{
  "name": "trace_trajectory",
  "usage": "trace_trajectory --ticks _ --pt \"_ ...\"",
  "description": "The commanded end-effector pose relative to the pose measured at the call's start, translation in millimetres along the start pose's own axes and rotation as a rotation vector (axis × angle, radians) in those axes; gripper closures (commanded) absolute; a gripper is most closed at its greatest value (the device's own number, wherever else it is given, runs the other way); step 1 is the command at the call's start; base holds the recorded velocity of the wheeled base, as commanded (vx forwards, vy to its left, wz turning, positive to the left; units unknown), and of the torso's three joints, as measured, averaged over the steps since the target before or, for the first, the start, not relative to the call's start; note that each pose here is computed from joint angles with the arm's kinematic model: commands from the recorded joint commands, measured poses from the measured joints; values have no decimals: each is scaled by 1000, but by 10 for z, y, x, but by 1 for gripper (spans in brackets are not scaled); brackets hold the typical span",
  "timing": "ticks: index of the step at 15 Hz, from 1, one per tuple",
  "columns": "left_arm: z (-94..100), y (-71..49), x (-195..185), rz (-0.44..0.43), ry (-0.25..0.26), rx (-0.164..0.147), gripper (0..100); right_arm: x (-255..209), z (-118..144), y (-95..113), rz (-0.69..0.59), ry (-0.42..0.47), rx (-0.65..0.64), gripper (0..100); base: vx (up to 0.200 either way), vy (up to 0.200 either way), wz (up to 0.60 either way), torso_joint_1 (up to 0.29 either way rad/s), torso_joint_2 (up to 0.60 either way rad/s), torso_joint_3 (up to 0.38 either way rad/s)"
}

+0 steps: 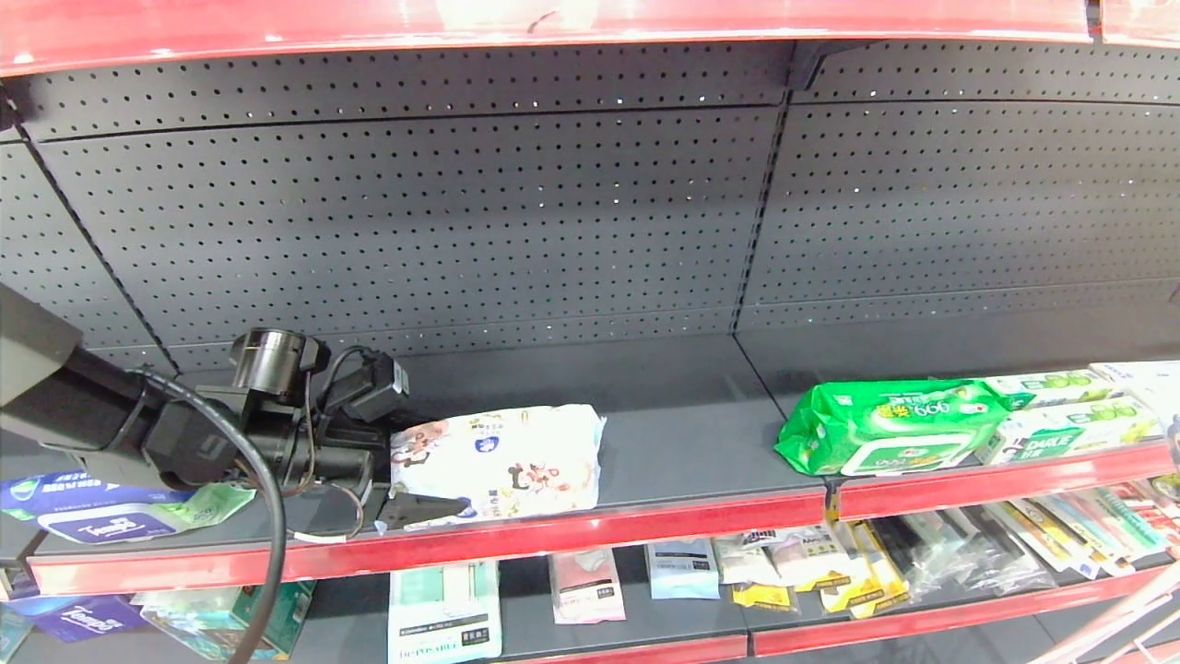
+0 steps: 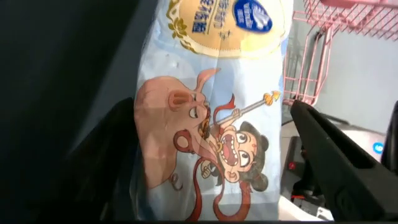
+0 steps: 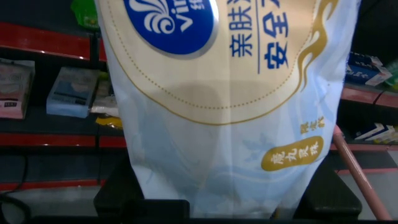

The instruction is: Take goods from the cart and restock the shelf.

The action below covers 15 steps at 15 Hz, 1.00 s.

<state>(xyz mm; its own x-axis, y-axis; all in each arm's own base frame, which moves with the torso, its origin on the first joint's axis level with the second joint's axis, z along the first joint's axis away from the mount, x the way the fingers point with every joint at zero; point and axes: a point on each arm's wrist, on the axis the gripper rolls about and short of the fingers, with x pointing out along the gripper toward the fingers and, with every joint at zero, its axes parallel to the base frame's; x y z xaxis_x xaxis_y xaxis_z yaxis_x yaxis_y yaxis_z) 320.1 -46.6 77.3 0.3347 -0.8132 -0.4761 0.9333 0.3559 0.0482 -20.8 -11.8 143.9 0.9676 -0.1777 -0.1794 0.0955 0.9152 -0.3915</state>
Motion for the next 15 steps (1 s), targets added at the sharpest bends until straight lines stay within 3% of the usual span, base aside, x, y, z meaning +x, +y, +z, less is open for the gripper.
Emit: trace_trajectory --ticks 1,3,6,7,9,11,12,13,15 --pt "186 -40 -127 28 -36 1 0 4 -3 3 2 3 -2 100 0 0 0 0 0 0" --pt "391 -57 -242 55 -77 -7 0 6 -7 5 4 4 -3 100 0 0 0 0 0 0" --pt "582 24 -351 130 -134 51 0 16 3 6 9 10 -5 100 0 0 0 0 0 0" --pt "605 105 -418 250 -146 43 0 33 22 6 12 18 -8 100 0 0 0 0 0 0" --pt "669 157 -451 414 -182 -46 0 34 57 -5 14 14 -7 100 0 0 0 0 0 0" --pt "884 170 -404 787 -306 -227 0 37 84 -14 17 13 -8 100 0 0 0 0 0 0" --pt "928 165 -402 896 -332 -290 0 42 94 -16 18 16 -9 100 0 0 0 0 0 0" --pt "943 119 -472 1022 -325 -323 0 60 127 -20 22 25 -11 100 0 0 0 0 0 0" --pt "905 -217 -785 1071 -309 -367 0 115 163 -8 52 54 -20 100 0 0 0 0 0 0"
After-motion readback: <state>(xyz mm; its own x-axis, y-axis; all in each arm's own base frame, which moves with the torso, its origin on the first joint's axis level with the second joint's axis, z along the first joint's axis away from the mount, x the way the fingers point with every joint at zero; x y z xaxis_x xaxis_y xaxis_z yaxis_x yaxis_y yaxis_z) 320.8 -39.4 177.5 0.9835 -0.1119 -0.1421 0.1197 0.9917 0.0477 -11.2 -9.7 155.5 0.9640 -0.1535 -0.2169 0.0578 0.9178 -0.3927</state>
